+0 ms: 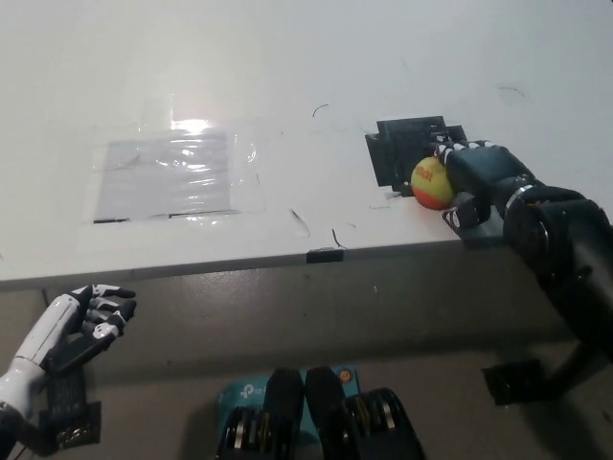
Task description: The robot uses right hand to squeeze a small tennis ball placed on the black area of the table
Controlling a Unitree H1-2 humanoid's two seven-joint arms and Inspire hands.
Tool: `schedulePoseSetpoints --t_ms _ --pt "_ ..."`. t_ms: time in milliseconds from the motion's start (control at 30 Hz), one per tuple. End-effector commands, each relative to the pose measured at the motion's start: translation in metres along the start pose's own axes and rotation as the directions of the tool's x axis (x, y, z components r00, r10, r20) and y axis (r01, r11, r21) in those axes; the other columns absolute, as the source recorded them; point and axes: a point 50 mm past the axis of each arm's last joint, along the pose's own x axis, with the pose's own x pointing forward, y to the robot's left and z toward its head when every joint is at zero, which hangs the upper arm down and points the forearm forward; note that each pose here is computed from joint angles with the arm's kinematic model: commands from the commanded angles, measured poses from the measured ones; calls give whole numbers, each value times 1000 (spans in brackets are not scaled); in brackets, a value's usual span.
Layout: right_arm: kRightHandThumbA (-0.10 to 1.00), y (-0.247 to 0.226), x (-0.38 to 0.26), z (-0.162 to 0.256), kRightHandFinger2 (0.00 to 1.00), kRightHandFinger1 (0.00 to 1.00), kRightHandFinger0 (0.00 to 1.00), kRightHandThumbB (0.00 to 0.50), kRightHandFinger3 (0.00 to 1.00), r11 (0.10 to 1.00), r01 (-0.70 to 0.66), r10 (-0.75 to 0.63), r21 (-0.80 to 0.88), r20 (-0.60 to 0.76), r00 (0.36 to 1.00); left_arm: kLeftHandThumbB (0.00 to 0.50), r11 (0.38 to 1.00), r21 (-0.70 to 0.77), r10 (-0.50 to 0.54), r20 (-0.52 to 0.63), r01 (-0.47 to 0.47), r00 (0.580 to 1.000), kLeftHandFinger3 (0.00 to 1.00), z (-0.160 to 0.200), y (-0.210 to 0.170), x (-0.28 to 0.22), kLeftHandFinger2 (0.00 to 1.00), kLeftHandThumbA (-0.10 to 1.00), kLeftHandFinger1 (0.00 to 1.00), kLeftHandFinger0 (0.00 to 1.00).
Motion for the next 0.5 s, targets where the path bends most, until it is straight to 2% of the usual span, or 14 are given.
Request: schedulePoseSetpoints --t_ms 0,133,333,467 --pt "937 -28 -13 0 1000 1000 1000 500 1000 999 44 -44 1 6 999 5 999 23 36 37 -37 999 659 7 13 2 560 717 479 414" --pt "1000 -35 -17 -5 1000 1000 1000 500 1000 998 69 -69 11 -11 998 16 999 5 39 32 -39 999 661 5 13 2 564 693 487 426" --pt "1000 -34 -22 -13 1000 1000 1000 500 1000 994 109 -108 27 -28 994 23 999 23 34 24 -34 999 667 1 11 -2 574 727 487 425" --pt "954 -31 -36 -20 1000 1000 1000 500 1000 984 170 -168 55 -30 985 32 999 27 27 20 -28 999 694 -3 10 -4 580 750 477 417"
